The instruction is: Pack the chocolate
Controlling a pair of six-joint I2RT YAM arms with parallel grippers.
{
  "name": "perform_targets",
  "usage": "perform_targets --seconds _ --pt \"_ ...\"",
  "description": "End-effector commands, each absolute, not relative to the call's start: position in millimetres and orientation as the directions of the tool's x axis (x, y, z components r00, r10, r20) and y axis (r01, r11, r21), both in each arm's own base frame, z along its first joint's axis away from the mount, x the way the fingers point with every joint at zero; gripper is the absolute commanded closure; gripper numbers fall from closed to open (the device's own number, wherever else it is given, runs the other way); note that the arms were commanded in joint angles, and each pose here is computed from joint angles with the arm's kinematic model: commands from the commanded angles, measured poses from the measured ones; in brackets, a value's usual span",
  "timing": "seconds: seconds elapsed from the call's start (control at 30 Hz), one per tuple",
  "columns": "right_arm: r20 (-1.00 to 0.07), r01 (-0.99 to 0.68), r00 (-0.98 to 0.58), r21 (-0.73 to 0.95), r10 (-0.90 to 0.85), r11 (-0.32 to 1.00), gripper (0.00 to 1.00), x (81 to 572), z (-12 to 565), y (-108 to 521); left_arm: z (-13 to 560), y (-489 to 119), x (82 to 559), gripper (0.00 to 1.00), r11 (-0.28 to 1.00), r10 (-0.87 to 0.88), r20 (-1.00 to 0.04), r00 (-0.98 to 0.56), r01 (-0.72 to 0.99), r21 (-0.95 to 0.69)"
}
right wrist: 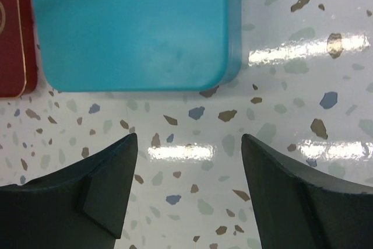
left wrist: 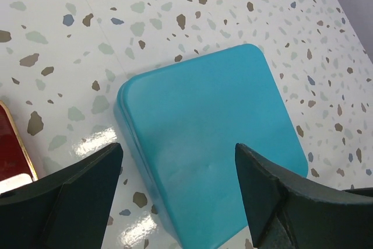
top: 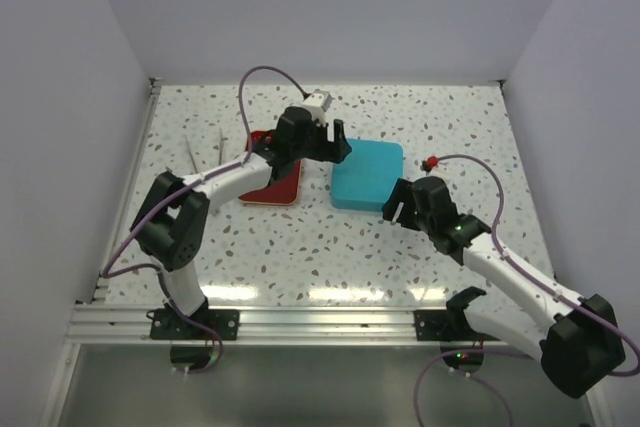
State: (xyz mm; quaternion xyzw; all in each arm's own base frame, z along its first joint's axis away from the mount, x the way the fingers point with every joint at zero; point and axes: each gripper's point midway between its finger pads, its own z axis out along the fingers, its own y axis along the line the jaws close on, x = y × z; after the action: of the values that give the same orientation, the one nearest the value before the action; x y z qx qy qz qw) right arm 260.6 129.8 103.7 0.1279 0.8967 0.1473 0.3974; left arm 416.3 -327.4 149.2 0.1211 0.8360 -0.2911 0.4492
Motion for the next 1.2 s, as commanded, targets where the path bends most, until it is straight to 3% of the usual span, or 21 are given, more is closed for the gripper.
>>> perform_targets --seconds 0.0,0.37,0.63,1.17 --pt "-0.67 0.144 -0.644 0.368 0.369 0.919 0.25 253.8 99.3 128.5 178.5 -315.7 416.6 0.16 0.808 -0.081 -0.863 -0.499 0.474 -0.35" --pt "-0.659 0.174 -0.64 0.375 0.394 0.911 0.25 253.6 74.2 131.2 169.7 -303.6 400.0 0.16 0.814 -0.088 -0.853 -0.515 0.457 -0.36" --pt "-0.665 0.229 -0.55 0.462 0.506 0.857 0.24 263.8 68.9 129.6 169.1 -300.6 397.7 0.16 0.817 -0.098 -0.856 -0.507 0.45 -0.36" --pt "-0.654 0.342 -0.423 0.526 0.627 0.779 0.22 261.8 54.1 108.3 160.4 -299.5 347.1 0.16 0.694 -0.151 -0.861 -0.485 0.568 -0.442"
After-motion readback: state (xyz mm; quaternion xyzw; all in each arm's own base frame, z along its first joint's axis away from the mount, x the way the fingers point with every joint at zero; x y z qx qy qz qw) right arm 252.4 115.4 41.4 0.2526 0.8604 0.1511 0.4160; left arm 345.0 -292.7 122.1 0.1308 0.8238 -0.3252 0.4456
